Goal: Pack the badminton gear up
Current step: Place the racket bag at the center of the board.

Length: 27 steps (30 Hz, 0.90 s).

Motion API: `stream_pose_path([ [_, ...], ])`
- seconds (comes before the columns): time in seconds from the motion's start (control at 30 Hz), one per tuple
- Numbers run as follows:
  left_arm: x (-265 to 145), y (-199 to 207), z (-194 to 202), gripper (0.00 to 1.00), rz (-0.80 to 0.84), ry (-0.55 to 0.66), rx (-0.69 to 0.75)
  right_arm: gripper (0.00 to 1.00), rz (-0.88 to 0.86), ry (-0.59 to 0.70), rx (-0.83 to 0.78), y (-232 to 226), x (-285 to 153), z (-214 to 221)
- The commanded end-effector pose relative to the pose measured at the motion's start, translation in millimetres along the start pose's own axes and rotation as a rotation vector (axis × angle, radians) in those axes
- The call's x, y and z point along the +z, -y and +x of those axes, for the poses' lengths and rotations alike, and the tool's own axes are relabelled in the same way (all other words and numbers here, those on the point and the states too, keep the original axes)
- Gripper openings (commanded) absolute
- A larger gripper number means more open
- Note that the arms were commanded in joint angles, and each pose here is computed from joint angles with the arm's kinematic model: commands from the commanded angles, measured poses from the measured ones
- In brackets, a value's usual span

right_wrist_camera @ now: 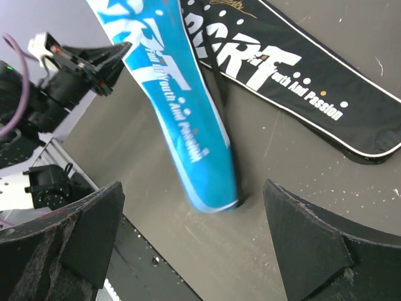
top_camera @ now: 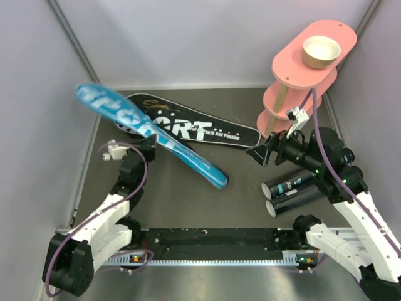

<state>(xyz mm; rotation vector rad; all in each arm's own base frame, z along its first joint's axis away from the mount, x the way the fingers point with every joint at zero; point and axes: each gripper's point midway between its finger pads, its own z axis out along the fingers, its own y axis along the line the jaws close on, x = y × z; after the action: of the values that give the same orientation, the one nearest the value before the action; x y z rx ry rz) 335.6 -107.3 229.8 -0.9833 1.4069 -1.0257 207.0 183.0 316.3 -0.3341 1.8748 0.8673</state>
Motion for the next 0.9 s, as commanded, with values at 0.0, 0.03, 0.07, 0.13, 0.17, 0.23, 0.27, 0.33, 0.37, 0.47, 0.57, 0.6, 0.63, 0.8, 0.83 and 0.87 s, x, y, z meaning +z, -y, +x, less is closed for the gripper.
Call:
stream_pose_path([
  [0.0,-5,-40,-51,0.0,-0.077,0.324,-0.294,0.91,-0.069,0.032,-0.003,-16,1,-14],
  [0.03,-5,-44,-43,0.0,-0.083,0.285,-0.345,0.91,-0.076,0.026,-0.003,-17,2,-13],
  [0.07,-5,-43,-41,0.0,-0.051,0.279,-0.366,0.91,-0.076,0.024,-0.002,-17,3,-13],
  [0.13,-8,-61,-34,0.0,-0.054,0.268,-0.383,0.91,-0.076,0.016,0.002,-16,5,-11],
  [0.17,-7,-63,-29,0.04,-0.041,0.245,-0.402,0.91,-0.077,0.016,0.005,-16,5,-10],
  [0.23,-12,-69,-20,0.16,-0.026,0.201,-0.398,0.91,-0.071,0.009,0.01,-14,7,-8],
  [0.27,-14,-64,-10,0.25,0.0,0.135,-0.393,0.91,-0.061,0.008,0.02,-12,7,-7],
  [0.33,-20,-54,1,0.98,0.028,0.06,-0.386,0.91,0.021,0.005,0.041,2,9,-6],
  [0.37,-25,-42,-1,0.98,0.053,0.031,-0.393,0.91,0.063,0.002,0.047,9,9,-6],
  [0.47,-48,-43,23,0.99,-0.142,-0.153,-0.361,0.99,0.217,-0.029,0.032,33,-1,-4],
  [0.57,-79,-21,-7,0.98,-0.171,-0.088,-0.166,0.99,0.308,-0.012,-0.011,45,-19,-8],
  [0.6,-90,0,-23,0.98,-0.15,-0.052,-0.126,0.99,0.322,0.003,-0.018,46,-25,-10],
  [0.63,-101,-18,-35,0.98,-0.239,-0.001,-0.038,0.99,0.374,0.032,-0.024,54,-32,-15],
  [0.8,-137,16,-66,0.98,-0.207,0.052,0.095,0.99,0.39,0.225,-0.094,41,-83,-51],
  [0.83,-140,25,-65,0.98,-0.176,0.025,0.143,0.99,0.399,0.278,-0.106,37,-96,-63],
  [0.87,-140,42,-65,0.98,-0.118,0.016,0.165,0.99,0.4,0.311,-0.139,34,-107,-70],
])
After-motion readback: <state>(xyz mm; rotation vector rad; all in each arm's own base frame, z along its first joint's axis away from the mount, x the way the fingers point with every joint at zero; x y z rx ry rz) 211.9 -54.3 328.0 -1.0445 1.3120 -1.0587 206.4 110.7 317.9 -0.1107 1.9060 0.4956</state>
